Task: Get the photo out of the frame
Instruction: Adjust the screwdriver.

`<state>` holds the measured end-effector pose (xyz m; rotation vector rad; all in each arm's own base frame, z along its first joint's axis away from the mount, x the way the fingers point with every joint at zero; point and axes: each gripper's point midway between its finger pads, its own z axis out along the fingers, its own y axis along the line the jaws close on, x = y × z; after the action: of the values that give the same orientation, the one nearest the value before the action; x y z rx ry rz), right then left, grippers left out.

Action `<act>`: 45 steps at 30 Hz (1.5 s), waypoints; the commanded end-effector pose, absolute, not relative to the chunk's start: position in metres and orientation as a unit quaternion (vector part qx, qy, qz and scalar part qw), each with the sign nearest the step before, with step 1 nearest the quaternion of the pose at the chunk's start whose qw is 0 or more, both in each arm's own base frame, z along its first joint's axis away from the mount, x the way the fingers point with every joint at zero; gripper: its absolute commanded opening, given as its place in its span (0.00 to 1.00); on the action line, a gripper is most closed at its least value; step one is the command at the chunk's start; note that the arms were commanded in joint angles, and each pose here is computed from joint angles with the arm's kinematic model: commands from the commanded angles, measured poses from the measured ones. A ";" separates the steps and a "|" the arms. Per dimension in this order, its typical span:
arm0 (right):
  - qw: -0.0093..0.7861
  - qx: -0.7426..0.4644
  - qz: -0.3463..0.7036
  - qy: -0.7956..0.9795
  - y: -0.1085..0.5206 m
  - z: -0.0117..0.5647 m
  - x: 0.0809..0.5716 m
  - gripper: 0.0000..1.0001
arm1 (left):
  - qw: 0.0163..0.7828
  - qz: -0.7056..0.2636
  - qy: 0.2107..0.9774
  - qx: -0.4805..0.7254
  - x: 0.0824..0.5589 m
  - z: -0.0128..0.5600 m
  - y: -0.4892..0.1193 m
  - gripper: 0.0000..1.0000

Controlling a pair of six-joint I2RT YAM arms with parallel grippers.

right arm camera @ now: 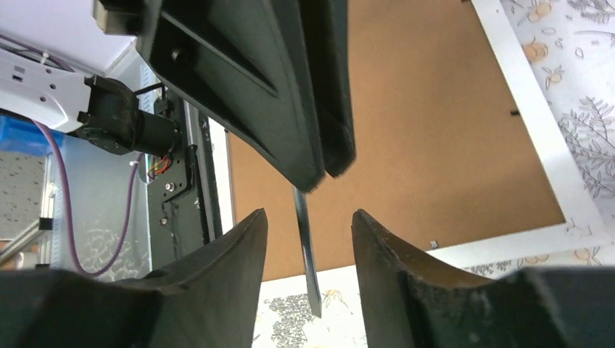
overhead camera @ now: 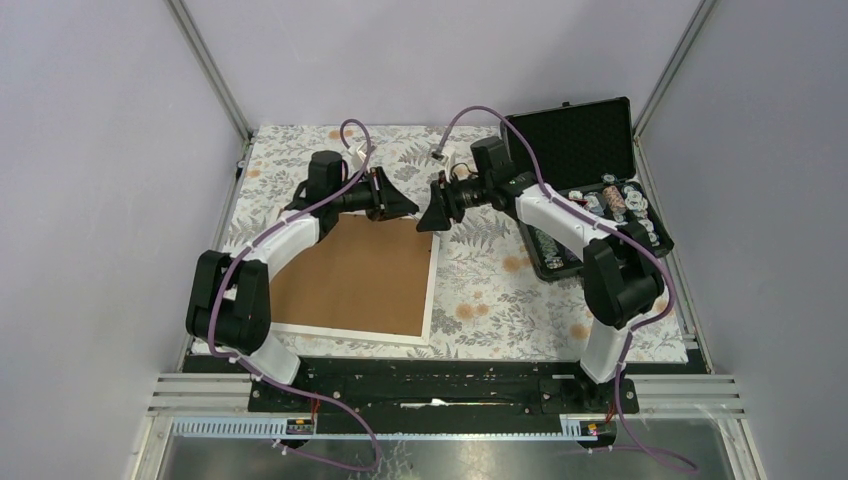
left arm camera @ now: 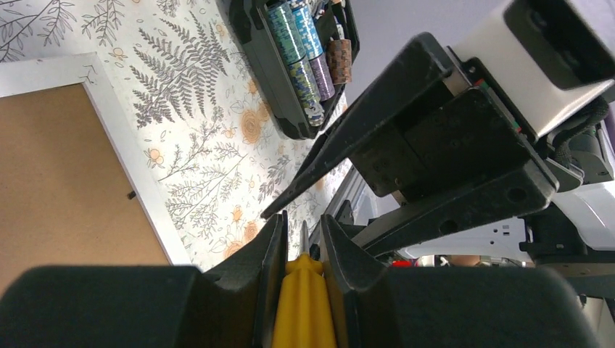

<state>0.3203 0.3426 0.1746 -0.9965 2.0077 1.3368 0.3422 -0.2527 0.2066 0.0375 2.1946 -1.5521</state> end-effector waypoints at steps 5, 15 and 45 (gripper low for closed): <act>0.284 -0.446 0.452 0.718 0.351 0.180 0.327 0.07 | 0.238 -0.606 0.756 0.061 0.346 0.245 -0.248 0.14; 0.251 -0.519 0.451 0.681 0.337 0.181 0.301 0.00 | 0.157 -0.580 0.783 0.164 0.311 0.223 -0.228 0.51; 0.219 -0.551 0.478 0.648 0.345 0.182 0.264 0.00 | 0.117 -0.597 0.770 0.191 0.277 0.206 -0.253 0.30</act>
<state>0.2768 0.3338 0.1624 -1.4715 1.9052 1.2701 0.2810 -0.2483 0.1884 0.4802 2.3532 -1.7326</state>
